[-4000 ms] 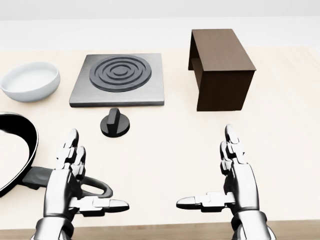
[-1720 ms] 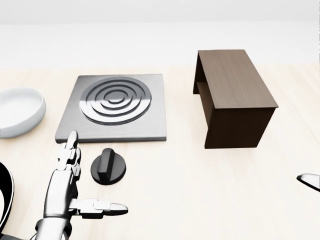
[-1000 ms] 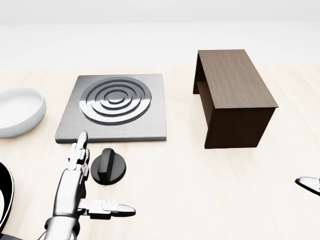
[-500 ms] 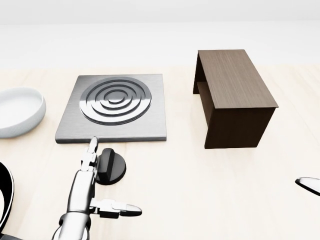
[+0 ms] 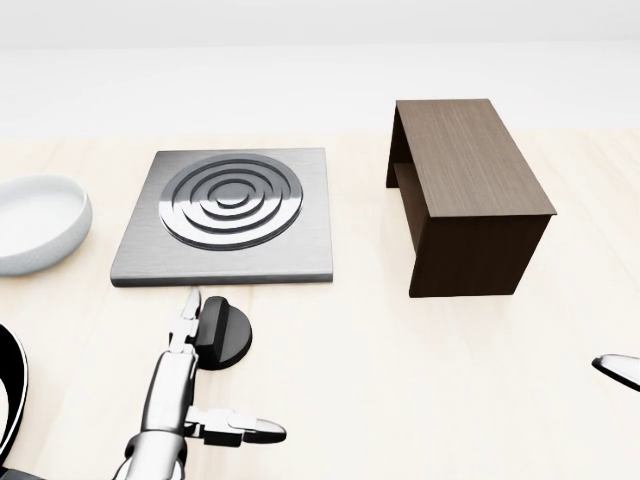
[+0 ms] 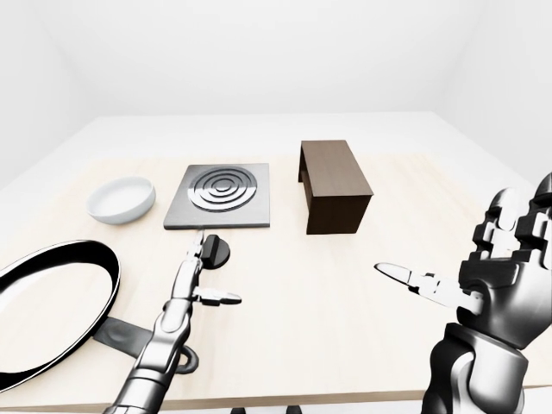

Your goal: Turn on the stove.

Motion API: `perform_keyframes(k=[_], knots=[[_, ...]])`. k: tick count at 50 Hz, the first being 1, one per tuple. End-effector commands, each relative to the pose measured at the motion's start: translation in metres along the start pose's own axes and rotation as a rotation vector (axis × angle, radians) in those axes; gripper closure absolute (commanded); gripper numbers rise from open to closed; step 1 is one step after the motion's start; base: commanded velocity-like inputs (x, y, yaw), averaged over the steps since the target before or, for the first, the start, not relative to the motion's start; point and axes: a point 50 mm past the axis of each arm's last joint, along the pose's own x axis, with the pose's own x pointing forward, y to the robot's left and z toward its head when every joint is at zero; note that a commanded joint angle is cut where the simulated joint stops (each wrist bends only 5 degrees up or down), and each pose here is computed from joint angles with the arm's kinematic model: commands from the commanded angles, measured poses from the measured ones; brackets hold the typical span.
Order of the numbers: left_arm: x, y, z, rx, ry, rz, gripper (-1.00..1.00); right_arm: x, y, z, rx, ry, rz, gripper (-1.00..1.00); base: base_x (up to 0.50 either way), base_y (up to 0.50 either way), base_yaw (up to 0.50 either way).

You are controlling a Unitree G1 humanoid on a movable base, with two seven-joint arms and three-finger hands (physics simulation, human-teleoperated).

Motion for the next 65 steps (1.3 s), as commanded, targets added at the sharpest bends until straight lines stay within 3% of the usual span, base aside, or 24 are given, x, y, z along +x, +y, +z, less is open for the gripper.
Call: perform_keyframes(k=[1,10,33,42,65], knots=[[-0.002,-0.003,-0.006,0.005,0.023,-0.008,-1.00,-0.001,0.018,-0.023,0.042,0.090,0.089,-1.00,0.00,0.00,0.00],[-0.011,-0.009,0.007,-0.005,-0.044,-0.033,-1.00,-0.002,0.017,-0.028,0.041,0.111,0.089,-1.00,0.00,0.00,0.00],[-0.018,-0.013,0.014,-0.015,-0.081,-0.058,-1.00,0.000,0.018,-0.021,0.043,0.080,0.086,-1.00,0.00,0.00,0.00],[-0.029,-0.024,0.013,-0.014,-0.088,-0.101,-1.00,0.000,0.018,-0.016,0.045,0.058,0.085,-1.00,0.00,0.00,0.00],[-0.020,-0.020,0.016,-0.022,-0.086,-0.090,-1.00,0.000,0.018,-0.017,0.046,0.062,0.083,-1.00,0.00,0.00,0.00]])
